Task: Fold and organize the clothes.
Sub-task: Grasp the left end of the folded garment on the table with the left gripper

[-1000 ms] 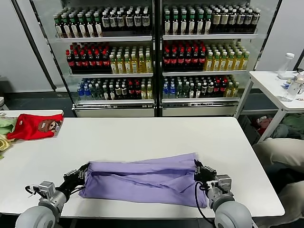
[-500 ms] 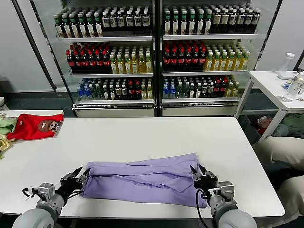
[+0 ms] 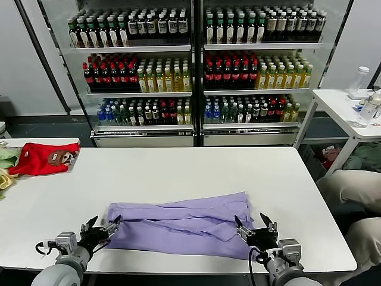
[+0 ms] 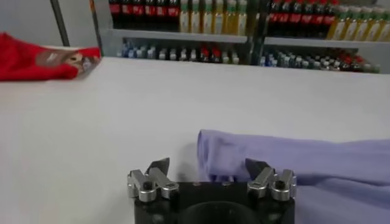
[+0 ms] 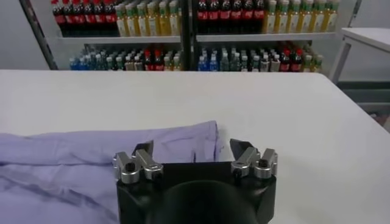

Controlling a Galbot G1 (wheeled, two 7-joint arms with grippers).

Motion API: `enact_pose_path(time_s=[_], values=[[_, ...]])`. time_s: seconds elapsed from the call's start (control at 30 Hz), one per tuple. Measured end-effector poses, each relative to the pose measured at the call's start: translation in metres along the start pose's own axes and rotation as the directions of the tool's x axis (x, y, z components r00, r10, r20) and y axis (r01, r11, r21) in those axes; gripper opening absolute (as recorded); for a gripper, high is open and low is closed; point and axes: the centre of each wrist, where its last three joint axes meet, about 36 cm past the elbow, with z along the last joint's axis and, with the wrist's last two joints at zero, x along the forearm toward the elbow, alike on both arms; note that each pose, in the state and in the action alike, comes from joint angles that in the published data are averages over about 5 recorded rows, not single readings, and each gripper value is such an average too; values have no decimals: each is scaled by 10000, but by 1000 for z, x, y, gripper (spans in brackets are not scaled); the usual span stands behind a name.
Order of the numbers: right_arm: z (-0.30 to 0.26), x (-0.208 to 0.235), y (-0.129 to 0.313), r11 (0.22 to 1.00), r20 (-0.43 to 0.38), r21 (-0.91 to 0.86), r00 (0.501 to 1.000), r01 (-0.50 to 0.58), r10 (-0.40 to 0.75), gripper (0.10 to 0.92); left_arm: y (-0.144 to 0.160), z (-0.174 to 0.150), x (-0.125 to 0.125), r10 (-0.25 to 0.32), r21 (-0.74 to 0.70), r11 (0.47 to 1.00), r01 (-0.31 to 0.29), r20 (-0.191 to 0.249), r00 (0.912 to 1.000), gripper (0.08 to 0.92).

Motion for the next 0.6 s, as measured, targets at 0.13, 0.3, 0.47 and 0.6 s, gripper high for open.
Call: enact_pose_path(time_s=[0.13, 0.3, 0.47, 0.6], values=[[1, 1, 0, 9998, 1, 174, 10000, -24, 24, 823, -4, 3, -4, -165, 251, 9995, 167, -105, 9998, 757], [2, 1, 0, 9995, 33, 322, 10000, 16, -17, 823, -10, 7, -5, -226, 561, 9982, 233, -133, 9997, 620], [3, -2, 2, 9992, 37, 405, 10000, 66, -67, 823, -16, 10, -4, -178, 795, 9967, 190, -163, 9997, 472], [4, -3, 1, 9988, 28, 481, 10000, 80, -82, 823, -23, 11, -4, -117, 893, 9959, 133, -194, 9997, 360]])
